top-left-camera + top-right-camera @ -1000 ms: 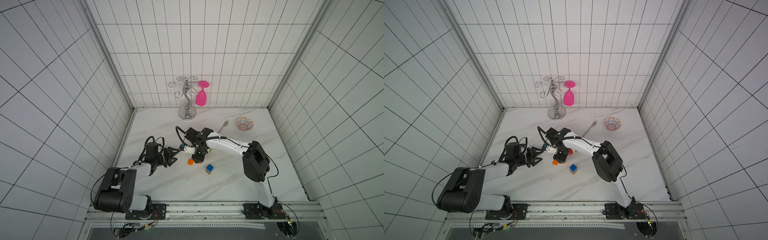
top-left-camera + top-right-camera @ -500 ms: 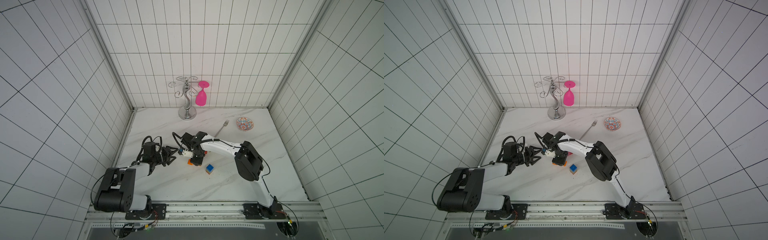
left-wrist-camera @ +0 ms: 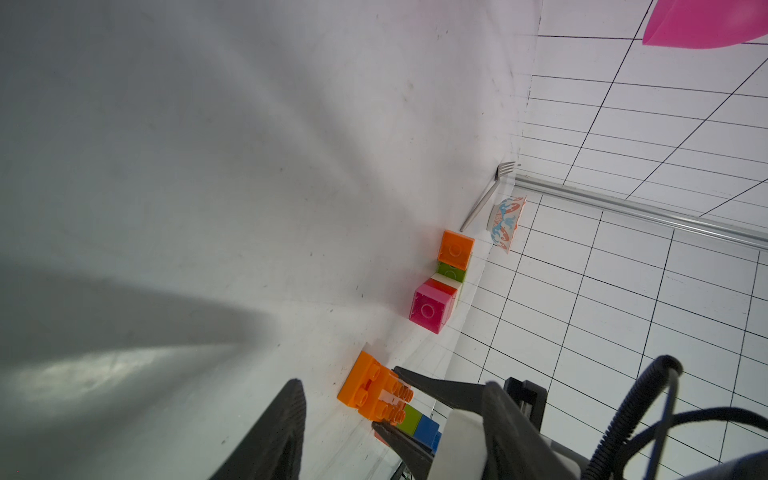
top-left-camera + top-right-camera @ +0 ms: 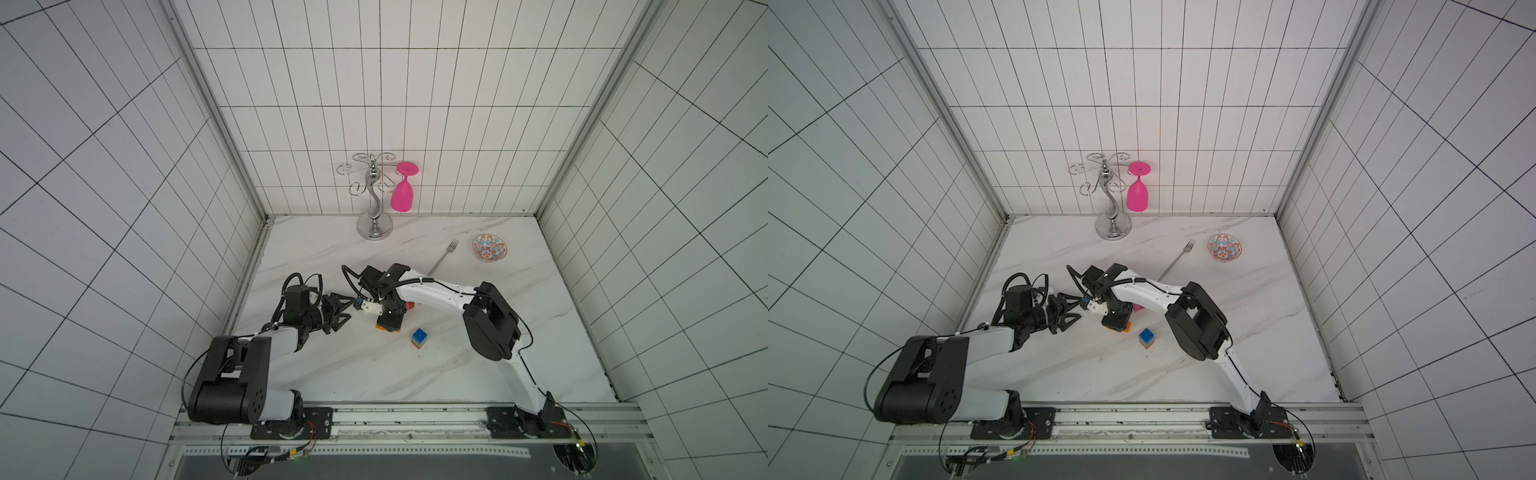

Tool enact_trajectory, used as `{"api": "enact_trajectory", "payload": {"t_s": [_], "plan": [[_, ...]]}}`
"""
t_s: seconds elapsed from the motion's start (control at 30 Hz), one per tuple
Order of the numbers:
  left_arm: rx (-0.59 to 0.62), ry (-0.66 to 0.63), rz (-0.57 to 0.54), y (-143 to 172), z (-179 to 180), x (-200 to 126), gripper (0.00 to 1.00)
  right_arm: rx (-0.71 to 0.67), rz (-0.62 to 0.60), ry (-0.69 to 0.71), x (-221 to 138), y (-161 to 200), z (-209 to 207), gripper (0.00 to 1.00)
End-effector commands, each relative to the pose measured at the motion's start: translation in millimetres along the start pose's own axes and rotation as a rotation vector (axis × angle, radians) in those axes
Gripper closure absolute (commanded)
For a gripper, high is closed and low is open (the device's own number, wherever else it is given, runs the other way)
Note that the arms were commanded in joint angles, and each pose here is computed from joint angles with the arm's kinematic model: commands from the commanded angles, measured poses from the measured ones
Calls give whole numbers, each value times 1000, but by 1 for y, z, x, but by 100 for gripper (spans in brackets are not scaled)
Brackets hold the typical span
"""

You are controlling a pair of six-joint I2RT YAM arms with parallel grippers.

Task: Assemble the letter r with lego
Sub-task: Assemble the lego brick with the lego brick.

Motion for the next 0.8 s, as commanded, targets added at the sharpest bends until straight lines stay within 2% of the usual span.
{"api": "enact_trajectory", "payload": {"t_s": [0.0,0.77], "plan": [[-1,-3,3,0,5,0,41,-14,30,6,0,-2,3,100],[3,-8,5,1,6,-1,41,21,126,58,16,17,7,100]]}}
Point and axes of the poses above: each gripper's point midway between its finger pads, its own x axis out along the fingers, its own z axis along the line the jaws close on, y = z × x, the point moved 7 cm from there along -x, back along the fingers
